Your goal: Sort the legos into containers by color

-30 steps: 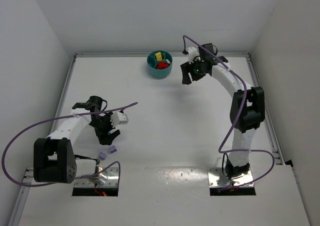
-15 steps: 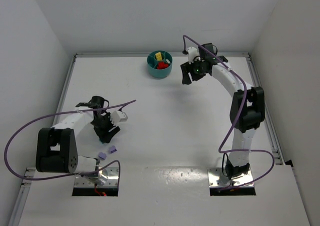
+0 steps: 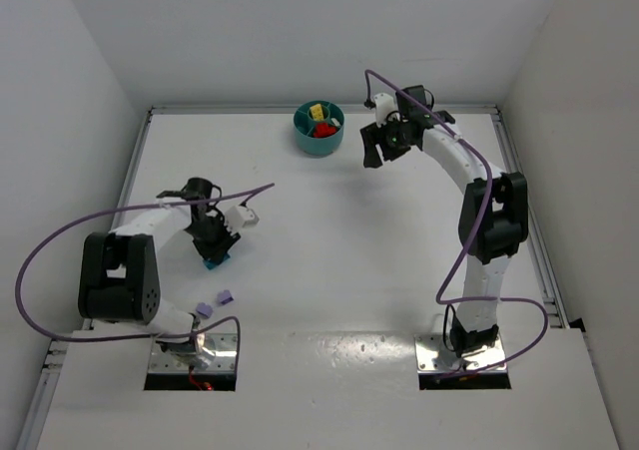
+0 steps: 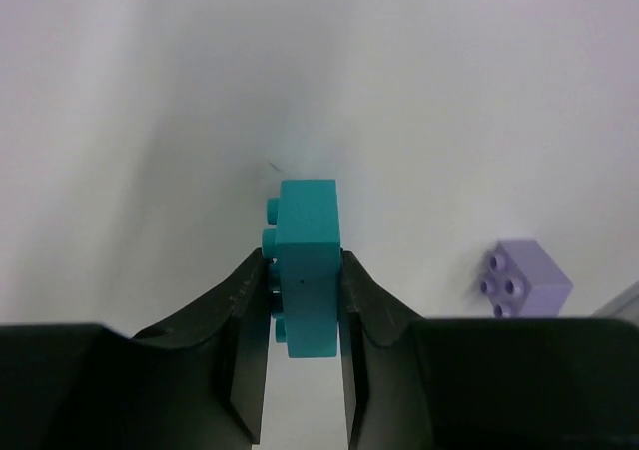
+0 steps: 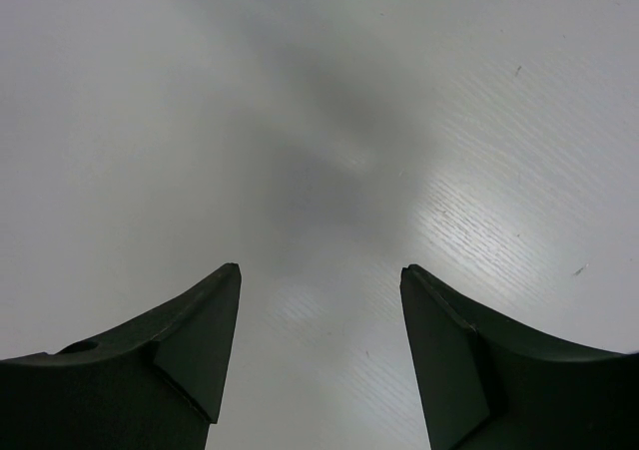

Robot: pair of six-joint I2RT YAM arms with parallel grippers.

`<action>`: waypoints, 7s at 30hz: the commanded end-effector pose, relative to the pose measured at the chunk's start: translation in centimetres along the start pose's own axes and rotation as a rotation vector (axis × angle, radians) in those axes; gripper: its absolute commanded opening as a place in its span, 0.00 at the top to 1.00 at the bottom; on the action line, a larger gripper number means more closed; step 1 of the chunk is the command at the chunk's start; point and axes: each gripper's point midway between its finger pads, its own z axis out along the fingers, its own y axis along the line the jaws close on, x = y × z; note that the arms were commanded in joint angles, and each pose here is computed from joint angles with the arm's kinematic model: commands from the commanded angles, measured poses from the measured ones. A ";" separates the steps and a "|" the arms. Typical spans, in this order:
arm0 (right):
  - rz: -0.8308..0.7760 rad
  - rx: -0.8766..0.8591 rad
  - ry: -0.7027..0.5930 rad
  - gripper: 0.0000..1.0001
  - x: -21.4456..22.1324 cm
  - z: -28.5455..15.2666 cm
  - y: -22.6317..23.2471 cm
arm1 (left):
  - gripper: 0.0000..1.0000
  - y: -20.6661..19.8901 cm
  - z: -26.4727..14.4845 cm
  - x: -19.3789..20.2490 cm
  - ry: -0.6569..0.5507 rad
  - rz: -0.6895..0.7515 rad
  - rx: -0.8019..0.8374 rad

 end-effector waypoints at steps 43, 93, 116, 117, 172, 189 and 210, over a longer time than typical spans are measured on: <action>0.096 0.111 -0.133 0.34 -5.5 -3.1 -1.5 | 0.97 21.5 -9.0 -42.6 -1.105 -0.599 -0.195; 0.090 0.114 -0.131 0.34 -5.6 -2.9 -1.2 | 0.26 18.0 -3.3 -42.7 -0.977 -0.703 -0.123; 0.096 0.111 -0.132 0.34 -5.1 -3.2 -1.3 | 0.23 24.9 -12.6 -40.9 -1.102 -0.678 -0.189; 0.096 0.111 -0.132 0.34 -5.1 -3.2 -1.3 | 0.09 26.3 -12.1 -40.0 -1.092 -0.714 -0.234; 0.072 0.106 -0.128 0.34 -4.8 -3.7 -0.6 | 0.01 17.7 -2.1 -38.9 -0.883 -0.335 -0.042; 0.218 0.125 -0.237 0.36 -10.1 1.5 -3.0 | 0.01 8.5 -6.0 -34.7 -0.964 0.140 0.201; 0.244 -0.066 -0.257 0.32 -12.7 6.3 3.0 | 0.01 15.8 -9.7 -29.7 -0.991 -0.263 -0.040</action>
